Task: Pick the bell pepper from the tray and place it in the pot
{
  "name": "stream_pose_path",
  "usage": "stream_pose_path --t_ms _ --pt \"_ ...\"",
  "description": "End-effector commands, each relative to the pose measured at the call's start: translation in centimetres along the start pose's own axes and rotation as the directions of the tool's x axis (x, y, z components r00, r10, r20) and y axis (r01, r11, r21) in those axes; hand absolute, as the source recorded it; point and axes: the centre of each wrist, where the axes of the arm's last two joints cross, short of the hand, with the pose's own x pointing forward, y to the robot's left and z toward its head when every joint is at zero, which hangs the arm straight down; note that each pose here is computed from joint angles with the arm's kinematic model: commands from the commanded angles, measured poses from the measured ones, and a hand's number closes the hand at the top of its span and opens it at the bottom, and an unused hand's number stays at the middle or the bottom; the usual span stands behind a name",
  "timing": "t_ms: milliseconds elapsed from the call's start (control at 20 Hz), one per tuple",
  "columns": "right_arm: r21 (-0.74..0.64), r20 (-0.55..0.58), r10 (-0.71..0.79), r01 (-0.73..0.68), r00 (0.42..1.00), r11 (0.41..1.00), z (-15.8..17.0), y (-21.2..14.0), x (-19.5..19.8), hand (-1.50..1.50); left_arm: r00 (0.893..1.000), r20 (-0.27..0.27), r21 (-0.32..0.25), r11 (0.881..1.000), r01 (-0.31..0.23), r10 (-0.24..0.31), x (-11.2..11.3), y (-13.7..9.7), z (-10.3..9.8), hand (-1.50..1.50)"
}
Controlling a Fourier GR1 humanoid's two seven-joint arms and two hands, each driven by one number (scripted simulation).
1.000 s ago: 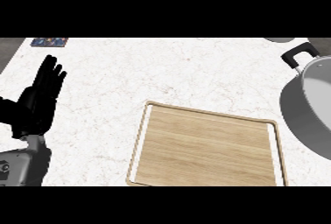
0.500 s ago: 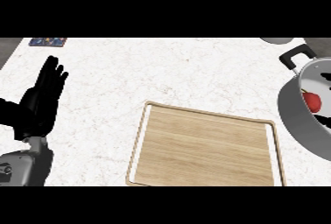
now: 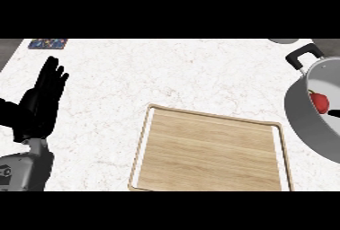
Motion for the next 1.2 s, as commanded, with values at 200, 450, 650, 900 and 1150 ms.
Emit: stream_pose_path --t_ms 200,450,650,900,1150 --pt "-0.096 0.008 -0.201 0.201 0.980 0.975 2.8 -7.7 0.0 -1.50 1.000 0.000 -0.021 1.000 -0.008 0.008 0.1 0.8 0.5 0.00" --pt "-0.102 0.003 -0.212 0.211 0.977 0.972 6.9 -10.4 -1.1 -1.50 1.000 0.015 -0.016 1.000 -0.004 0.004 -0.4 0.3 0.1 0.00" --pt "-0.080 -0.010 -0.212 0.210 0.977 0.974 6.6 -12.2 0.4 -1.50 1.000 0.017 0.001 1.000 -0.024 0.024 -0.8 -0.2 0.6 0.00" --pt "-0.071 -0.007 -0.204 0.203 0.979 0.977 8.3 -14.3 1.2 -1.50 1.000 0.006 -0.007 1.000 -0.008 0.008 -0.7 0.6 0.6 0.00" --pt "-0.065 -0.012 -0.186 0.185 0.983 0.981 8.9 -14.8 1.4 -1.50 1.000 -0.002 -0.032 0.999 -0.004 0.004 0.2 -0.6 0.5 0.00"
